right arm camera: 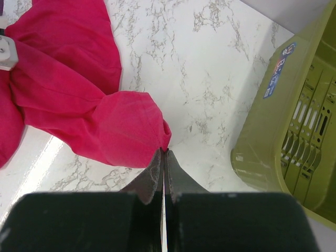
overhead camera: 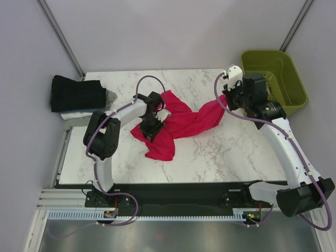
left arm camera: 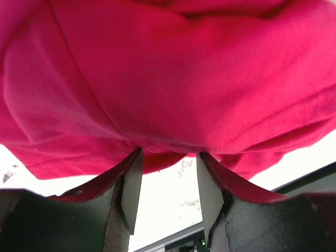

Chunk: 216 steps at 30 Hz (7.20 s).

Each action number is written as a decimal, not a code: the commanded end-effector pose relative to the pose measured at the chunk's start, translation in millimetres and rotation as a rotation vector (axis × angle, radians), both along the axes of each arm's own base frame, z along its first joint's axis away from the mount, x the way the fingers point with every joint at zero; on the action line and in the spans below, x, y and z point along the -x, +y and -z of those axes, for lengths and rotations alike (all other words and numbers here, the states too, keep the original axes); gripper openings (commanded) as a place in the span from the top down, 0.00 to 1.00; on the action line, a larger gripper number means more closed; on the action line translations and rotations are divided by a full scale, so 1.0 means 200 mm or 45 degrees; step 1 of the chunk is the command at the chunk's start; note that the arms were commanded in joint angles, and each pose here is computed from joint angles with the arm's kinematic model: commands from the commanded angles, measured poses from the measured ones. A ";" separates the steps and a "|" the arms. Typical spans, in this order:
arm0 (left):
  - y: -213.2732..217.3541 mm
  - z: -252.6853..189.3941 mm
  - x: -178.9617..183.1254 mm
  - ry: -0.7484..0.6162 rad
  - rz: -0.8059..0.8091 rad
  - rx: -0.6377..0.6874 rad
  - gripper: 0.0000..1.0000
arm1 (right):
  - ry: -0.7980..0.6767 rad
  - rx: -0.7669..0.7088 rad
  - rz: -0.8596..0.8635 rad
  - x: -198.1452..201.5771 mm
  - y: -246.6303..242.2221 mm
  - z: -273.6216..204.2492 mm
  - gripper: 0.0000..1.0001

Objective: Fold and stack the t-shirts
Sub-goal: Flatten the tshirt out

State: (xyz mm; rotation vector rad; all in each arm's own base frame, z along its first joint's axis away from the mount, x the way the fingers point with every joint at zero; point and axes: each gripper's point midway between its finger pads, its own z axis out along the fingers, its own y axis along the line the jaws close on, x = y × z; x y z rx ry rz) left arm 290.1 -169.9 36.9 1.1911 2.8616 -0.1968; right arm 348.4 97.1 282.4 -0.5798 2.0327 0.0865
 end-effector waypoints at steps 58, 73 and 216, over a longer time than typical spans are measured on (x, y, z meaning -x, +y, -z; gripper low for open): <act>0.01 0.03 -0.20 -0.107 -0.124 -0.026 0.77 | -0.077 -0.029 0.048 0.03 -0.06 -0.01 1.00; 0.09 -0.53 -0.37 -0.527 -0.102 0.020 0.98 | -0.217 0.011 0.232 -0.05 -0.26 -0.20 1.00; -1.67 -0.28 0.76 0.349 -0.151 0.855 0.44 | -0.438 -0.152 0.157 -0.34 -0.18 -0.61 1.00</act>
